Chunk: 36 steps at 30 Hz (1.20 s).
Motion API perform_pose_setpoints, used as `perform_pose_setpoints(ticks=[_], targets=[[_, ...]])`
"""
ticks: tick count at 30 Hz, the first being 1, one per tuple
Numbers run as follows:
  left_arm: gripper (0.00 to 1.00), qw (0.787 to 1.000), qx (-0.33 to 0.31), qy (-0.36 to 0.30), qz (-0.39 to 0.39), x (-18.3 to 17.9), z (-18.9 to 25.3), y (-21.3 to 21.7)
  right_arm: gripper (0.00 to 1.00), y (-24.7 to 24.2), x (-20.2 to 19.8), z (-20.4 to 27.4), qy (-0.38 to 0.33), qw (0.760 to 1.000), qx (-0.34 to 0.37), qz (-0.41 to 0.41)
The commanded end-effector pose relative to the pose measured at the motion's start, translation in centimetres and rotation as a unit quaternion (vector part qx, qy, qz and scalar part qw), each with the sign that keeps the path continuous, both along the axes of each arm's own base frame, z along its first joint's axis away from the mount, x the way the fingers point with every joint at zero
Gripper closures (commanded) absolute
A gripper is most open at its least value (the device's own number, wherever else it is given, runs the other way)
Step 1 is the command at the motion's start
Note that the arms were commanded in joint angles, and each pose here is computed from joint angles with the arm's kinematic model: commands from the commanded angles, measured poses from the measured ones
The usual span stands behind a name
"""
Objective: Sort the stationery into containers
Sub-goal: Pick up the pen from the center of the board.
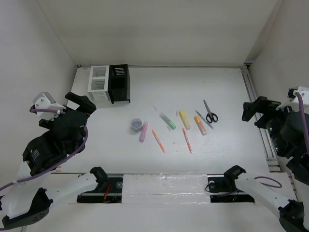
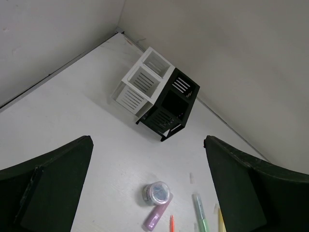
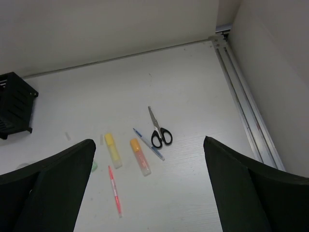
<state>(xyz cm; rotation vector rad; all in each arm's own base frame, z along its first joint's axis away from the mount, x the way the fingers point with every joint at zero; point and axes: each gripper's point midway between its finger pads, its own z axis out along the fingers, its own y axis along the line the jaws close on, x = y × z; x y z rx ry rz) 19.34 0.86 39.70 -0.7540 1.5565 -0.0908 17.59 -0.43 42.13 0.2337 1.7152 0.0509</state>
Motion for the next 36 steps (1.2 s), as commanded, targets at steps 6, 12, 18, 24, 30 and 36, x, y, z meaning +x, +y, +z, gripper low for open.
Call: perform_pose_setpoints(ticks=[6,12,18,24,30,36], targets=[[0.0,1.0,-0.002,-0.008,0.007,0.5,0.1,-0.4,0.0,0.3,0.2,1.0,-0.024,1.0,0.001,0.011],[0.0,0.996,0.042,0.062,-0.041,3.3,-3.2,-5.3,0.0,1.7,1.3,-0.6,-0.008,0.999,-0.008,0.034],[0.0,0.976,0.044,0.175,-0.123,6.8,-9.9,-14.4,0.0,4.1,3.9,-2.8,0.038,0.998,-0.013,0.051],[0.0,0.949,-0.03,0.25,-0.191,6.6,-15.8,-21.6,0.0,6.2,4.0,-3.2,0.028,0.994,0.01,0.101],[0.0,0.927,-0.033,0.308,-0.213,5.0,-21.0,-25.3,0.0,7.1,4.2,-4.4,0.041,0.992,0.004,0.123],[0.01,0.901,-0.038,0.36,-0.239,3.1,-25.2,-29.7,0.0,8.1,4.6,-5.2,0.046,0.989,0.007,0.14]])
